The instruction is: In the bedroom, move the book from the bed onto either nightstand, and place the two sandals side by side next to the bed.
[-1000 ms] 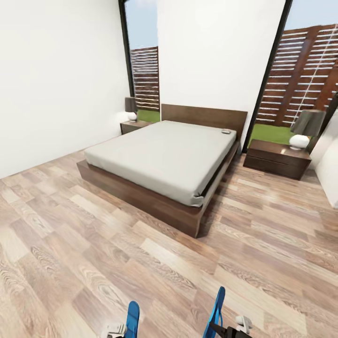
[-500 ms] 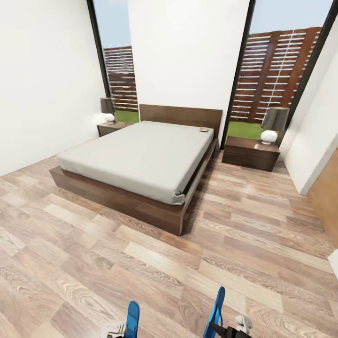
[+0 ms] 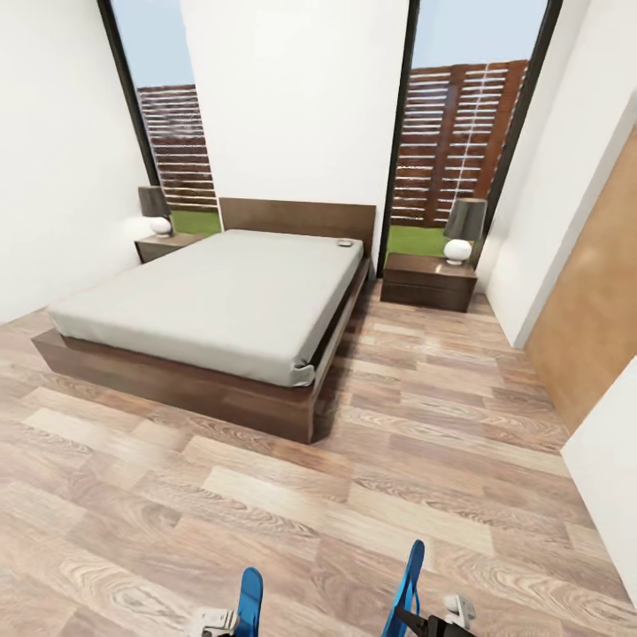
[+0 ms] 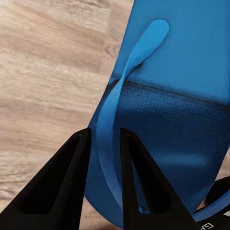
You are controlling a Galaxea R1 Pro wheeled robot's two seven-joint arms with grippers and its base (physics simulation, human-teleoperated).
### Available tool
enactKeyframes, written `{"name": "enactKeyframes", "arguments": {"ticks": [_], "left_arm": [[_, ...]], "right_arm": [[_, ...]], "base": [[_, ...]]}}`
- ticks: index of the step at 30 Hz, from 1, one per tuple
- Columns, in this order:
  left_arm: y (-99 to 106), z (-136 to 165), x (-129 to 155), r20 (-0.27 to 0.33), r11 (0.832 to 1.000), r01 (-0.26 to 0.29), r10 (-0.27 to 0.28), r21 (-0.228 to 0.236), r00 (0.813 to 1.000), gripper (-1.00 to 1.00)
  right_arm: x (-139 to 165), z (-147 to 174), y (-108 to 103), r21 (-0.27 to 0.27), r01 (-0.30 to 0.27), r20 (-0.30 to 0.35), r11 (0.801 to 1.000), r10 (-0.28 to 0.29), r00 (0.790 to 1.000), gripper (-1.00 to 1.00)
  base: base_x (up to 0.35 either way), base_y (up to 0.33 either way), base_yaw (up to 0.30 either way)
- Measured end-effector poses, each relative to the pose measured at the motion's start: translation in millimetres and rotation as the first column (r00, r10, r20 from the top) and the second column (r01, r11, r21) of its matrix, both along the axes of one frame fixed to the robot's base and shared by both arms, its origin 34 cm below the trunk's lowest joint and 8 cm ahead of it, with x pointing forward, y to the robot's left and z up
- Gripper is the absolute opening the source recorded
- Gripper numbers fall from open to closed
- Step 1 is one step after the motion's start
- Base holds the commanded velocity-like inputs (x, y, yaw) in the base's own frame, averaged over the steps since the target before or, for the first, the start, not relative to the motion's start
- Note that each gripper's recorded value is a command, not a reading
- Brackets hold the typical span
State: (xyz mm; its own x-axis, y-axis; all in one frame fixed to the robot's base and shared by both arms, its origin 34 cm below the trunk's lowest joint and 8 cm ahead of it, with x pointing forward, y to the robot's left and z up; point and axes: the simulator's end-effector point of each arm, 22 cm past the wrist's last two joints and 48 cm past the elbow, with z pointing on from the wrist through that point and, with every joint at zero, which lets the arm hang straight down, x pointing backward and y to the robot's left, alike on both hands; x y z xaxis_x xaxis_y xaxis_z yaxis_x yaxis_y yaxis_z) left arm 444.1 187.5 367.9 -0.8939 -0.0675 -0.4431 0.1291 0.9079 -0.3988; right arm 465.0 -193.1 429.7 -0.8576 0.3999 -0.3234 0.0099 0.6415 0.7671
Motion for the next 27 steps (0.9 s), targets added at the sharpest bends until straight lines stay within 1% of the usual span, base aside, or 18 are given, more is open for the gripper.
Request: {"name": "enactKeyframes", "arguments": {"ticks": [27], "left_arm": [[0.0, 0.1, 0.2, 0.0, 1.0, -0.001, 0.001, 0.0, 1.0, -1.0]], "right_arm": [[0.0, 0.0, 0.0, 0.0, 0.0, 0.0, 1.0, 0.0, 1.0, -1.0]], "base": [[0.0, 0.0, -0.283]]}}
